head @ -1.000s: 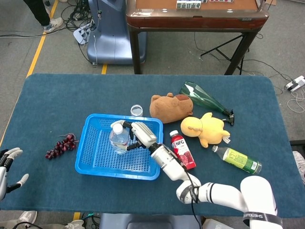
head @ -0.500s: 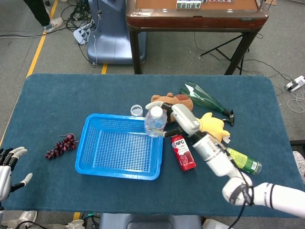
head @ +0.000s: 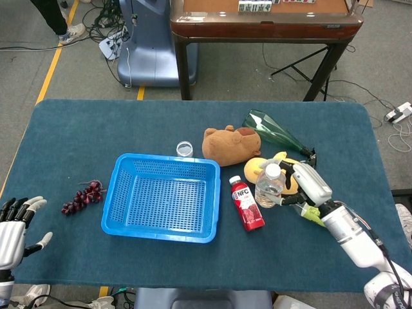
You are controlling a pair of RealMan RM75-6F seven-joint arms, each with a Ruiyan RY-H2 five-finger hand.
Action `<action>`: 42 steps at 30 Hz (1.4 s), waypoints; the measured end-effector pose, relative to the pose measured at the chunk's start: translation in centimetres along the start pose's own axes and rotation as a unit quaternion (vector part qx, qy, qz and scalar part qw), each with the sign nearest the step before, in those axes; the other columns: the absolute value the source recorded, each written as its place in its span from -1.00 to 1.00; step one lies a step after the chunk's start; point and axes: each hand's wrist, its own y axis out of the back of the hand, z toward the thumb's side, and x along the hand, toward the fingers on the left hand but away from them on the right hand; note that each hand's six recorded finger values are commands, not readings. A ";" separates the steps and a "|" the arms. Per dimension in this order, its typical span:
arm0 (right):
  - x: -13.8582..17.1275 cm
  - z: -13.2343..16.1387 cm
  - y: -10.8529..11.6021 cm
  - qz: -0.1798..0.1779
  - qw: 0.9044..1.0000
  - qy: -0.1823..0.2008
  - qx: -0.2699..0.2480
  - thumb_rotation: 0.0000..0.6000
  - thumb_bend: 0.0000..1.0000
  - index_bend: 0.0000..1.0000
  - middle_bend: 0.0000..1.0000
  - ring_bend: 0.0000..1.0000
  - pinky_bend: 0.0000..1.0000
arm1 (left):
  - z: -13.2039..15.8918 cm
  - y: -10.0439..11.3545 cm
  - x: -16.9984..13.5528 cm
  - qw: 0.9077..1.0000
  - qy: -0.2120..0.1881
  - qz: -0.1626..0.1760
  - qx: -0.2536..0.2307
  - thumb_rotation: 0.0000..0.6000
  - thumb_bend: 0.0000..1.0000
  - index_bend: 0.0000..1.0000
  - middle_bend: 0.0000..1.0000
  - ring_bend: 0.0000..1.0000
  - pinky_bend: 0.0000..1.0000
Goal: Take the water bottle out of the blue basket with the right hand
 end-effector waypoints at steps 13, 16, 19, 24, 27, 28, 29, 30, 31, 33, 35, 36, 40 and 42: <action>2.6 -7.7 -2.4 0.043 0.997 -0.063 -0.017 1.00 -0.28 0.15 -0.01 -0.04 0.25 | -0.2 -0.5 0.1 1.000 0.004 -0.006 0.000 1.00 -0.57 -0.42 -0.52 -0.69 -0.81; 2.8 -8.9 -3.5 0.058 0.995 -0.071 -0.027 1.00 -0.29 0.15 -0.02 -0.05 0.25 | -0.2 -0.5 0.0 1.000 0.004 -0.007 0.001 1.00 -0.57 -0.42 -0.52 -0.69 -0.81; 3.2 -9.7 -4.4 0.073 0.994 -0.076 -0.024 1.00 -0.30 0.14 -0.04 -0.07 0.25 | -0.4 -0.5 -0.1 1.000 0.007 -0.006 -0.001 1.00 -0.57 -0.42 -0.52 -0.69 -0.81; 3.6 -10.2 -4.7 0.082 0.994 -0.074 -0.024 1.00 -0.32 -0.11 -0.22 -0.25 0.03 | -0.7 -0.8 -0.1 1.000 0.011 -0.008 0.000 1.00 -0.57 -0.42 -0.52 -0.69 -0.81; 3.9 -10.2 -4.8 0.087 0.994 -0.065 -0.030 1.00 -0.33 -0.44 -0.41 -0.44 -0.18 | -0.6 -0.7 0.0 1.000 0.009 -0.006 -0.001 1.00 -0.57 -0.42 -0.52 -0.69 -0.81; 4.0 -10.1 -4.7 0.089 0.994 -0.060 -0.031 1.00 -0.33 -0.51 -0.45 -0.47 -0.23 | -0.5 -0.7 0.0 1.000 0.008 -0.005 -0.002 1.00 -0.57 -0.42 -0.52 -0.69 -0.81; 4.0 -10.0 -4.6 0.090 0.994 -0.055 -0.033 1.00 -0.33 -0.59 -0.50 -0.52 -0.28 | -0.5 -0.7 0.0 1.000 0.008 -0.005 -0.002 1.00 -0.57 -0.42 -0.52 -0.69 -0.81; 4.1 -9.8 -4.5 0.089 0.994 -0.050 -0.033 1.00 -0.33 -0.67 -0.54 -0.56 -0.33 | -0.5 -0.7 0.1 1.000 0.007 -0.005 -0.002 1.00 -0.57 -0.42 -0.52 -0.69 -0.81; 4.2 -9.7 -4.3 0.088 0.995 -0.044 -0.032 1.00 -0.33 -0.70 -0.55 -0.57 -0.35 | -0.4 -0.7 0.1 1.000 0.007 -0.005 -0.002 1.00 -0.57 -0.42 -0.52 -0.69 -0.81; 4.4 -9.4 -3.8 0.083 0.995 -0.036 -0.032 1.00 -0.33 -0.77 -0.58 -0.59 -0.37 | -0.3 -0.8 0.1 1.000 0.005 -0.006 -0.002 1.00 -0.57 -0.42 -0.52 -0.69 -0.81; 4.7 -9.3 -3.2 0.078 0.996 -0.034 -0.029 1.00 -0.33 -0.79 -0.60 -0.60 -0.39 | -0.2 -0.8 0.2 1.000 0.004 -0.007 -0.003 1.00 -0.57 -0.42 -0.52 -0.69 -0.81; 4.8 -9.3 -3.0 0.076 0.996 -0.034 -0.027 1.00 -0.33 -0.80 -0.61 -0.60 -0.39 | -0.2 -0.9 0.2 1.000 0.004 -0.007 -0.002 1.00 -0.57 -0.42 -0.52 -0.69 -0.81; 5.1 -9.2 -2.2 0.068 0.997 -0.034 -0.025 1.00 -0.33 -0.83 -0.63 -0.61 -0.39 | 0.0 -0.8 0.3 1.000 0.002 -0.006 -0.003 1.00 -0.57 -0.42 -0.52 -0.69 -0.81; 5.1 -8.9 -1.7 0.059 0.998 -0.029 -0.024 1.00 -0.33 -0.83 -0.63 -0.61 -0.39 | 0.0 -0.8 0.3 1.000 0.001 -0.005 -0.003 1.00 -0.57 -0.42 -0.52 -0.69 -0.81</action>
